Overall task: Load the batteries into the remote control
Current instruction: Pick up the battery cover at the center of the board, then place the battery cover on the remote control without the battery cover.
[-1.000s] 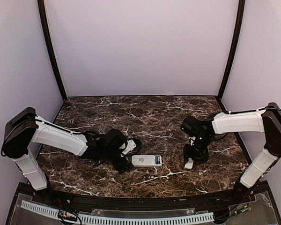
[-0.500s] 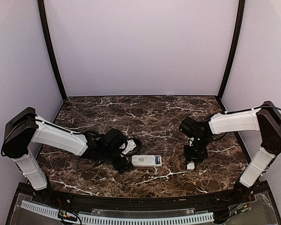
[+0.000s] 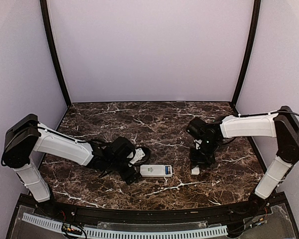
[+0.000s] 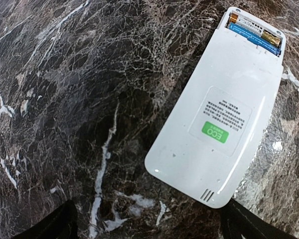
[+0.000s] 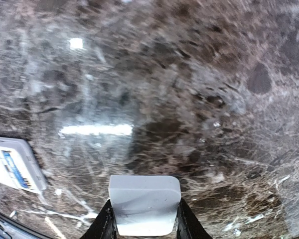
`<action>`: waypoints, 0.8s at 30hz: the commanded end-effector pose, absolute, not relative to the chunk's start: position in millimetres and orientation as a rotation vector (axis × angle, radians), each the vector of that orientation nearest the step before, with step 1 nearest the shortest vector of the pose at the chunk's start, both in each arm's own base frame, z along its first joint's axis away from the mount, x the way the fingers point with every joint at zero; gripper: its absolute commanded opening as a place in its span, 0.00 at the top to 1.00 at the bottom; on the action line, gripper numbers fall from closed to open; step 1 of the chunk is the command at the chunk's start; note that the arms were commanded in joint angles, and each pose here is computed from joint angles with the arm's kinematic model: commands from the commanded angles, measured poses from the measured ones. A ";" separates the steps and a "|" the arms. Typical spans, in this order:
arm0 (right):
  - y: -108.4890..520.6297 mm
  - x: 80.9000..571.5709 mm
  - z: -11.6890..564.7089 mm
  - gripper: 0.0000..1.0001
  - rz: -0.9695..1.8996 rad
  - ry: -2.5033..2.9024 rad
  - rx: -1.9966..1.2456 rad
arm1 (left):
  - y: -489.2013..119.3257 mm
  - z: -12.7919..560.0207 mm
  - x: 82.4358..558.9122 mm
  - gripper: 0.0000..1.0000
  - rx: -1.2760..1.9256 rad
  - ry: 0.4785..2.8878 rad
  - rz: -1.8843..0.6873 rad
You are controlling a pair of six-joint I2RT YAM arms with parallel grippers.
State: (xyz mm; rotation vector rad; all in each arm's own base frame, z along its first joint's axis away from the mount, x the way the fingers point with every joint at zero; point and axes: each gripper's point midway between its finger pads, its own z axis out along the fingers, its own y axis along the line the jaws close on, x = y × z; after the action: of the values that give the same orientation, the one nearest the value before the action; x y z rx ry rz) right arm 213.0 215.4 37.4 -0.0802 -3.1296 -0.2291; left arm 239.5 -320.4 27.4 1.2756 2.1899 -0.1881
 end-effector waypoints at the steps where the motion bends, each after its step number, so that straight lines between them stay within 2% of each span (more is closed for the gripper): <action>1: 253.5 228.5 58.7 0.79 -0.382 -3.148 -0.039 | -311.3 24.3 237.4 0.01 1.269 2.206 -0.183; 15: 315.7 227.0 47.3 0.79 -0.428 -3.093 0.074 | -315.8 22.7 237.2 0.01 1.273 2.174 -0.213; 24: 317.4 227.9 37.6 0.78 -0.350 -3.107 0.086 | -316.4 23.0 236.7 0.01 1.278 2.164 -0.221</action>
State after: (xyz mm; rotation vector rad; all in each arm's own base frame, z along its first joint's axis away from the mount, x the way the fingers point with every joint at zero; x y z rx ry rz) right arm 224.3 314.5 36.9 0.0993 -3.0901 -0.3750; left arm 240.3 -323.6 26.7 1.2580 2.1602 -0.2270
